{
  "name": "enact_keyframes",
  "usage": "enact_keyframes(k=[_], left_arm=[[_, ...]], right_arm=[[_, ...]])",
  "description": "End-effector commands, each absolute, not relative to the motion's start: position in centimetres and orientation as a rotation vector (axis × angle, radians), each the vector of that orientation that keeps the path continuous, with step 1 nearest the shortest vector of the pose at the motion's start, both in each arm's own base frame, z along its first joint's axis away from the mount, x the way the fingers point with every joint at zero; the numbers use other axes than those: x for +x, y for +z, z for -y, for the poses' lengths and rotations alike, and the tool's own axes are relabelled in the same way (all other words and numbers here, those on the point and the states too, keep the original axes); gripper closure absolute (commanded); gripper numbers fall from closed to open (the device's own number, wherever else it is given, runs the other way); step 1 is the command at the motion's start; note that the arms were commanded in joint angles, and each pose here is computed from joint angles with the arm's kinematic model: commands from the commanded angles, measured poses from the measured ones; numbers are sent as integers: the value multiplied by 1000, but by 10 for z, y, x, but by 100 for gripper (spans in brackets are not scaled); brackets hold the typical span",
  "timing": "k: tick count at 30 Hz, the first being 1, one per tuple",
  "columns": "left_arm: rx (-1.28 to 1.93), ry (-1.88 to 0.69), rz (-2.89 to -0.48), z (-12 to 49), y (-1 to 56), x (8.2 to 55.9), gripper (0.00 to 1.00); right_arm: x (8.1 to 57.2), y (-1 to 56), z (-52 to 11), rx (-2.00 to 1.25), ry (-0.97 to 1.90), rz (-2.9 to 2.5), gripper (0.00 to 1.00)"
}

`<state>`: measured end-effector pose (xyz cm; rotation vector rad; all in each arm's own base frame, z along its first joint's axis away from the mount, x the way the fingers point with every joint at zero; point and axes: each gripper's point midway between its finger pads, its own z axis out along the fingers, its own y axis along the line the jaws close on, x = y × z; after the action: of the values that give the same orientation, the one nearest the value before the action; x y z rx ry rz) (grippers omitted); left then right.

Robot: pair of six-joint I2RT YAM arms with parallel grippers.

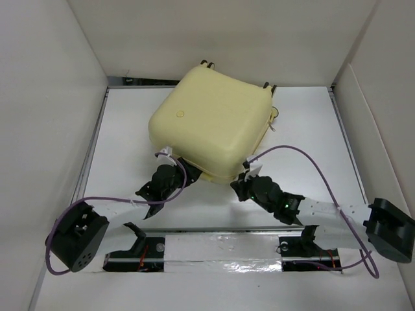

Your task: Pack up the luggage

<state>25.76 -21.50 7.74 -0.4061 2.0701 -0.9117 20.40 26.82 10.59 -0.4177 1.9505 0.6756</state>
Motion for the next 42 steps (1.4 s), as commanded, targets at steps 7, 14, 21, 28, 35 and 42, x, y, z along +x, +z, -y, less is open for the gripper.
enact_keyframes(k=[7, 14, 21, 28, 35, 42], left_arm=[[-296, -1059, -1885, 261, 146, 272, 58], [-291, -1024, -1917, 258, 133, 270, 60], [-340, -967, -1892, 240, 138, 280, 62], [-316, -1009, -1938, 263, 129, 276, 73], [-309, -1063, -1947, 274, 123, 273, 100], [-297, -1111, -1936, 279, 121, 266, 100]], right_arm=[[155, 173, -401, -382, 1043, -1828, 100], [156, 198, -429, -454, 1053, -1771, 100], [143, 165, -373, -393, 1017, -1852, 100], [125, 161, -365, -453, 1087, -1867, 100], [101, 199, -443, -676, 1179, -1773, 100], [127, 252, -478, -576, 1157, -1642, 100]])
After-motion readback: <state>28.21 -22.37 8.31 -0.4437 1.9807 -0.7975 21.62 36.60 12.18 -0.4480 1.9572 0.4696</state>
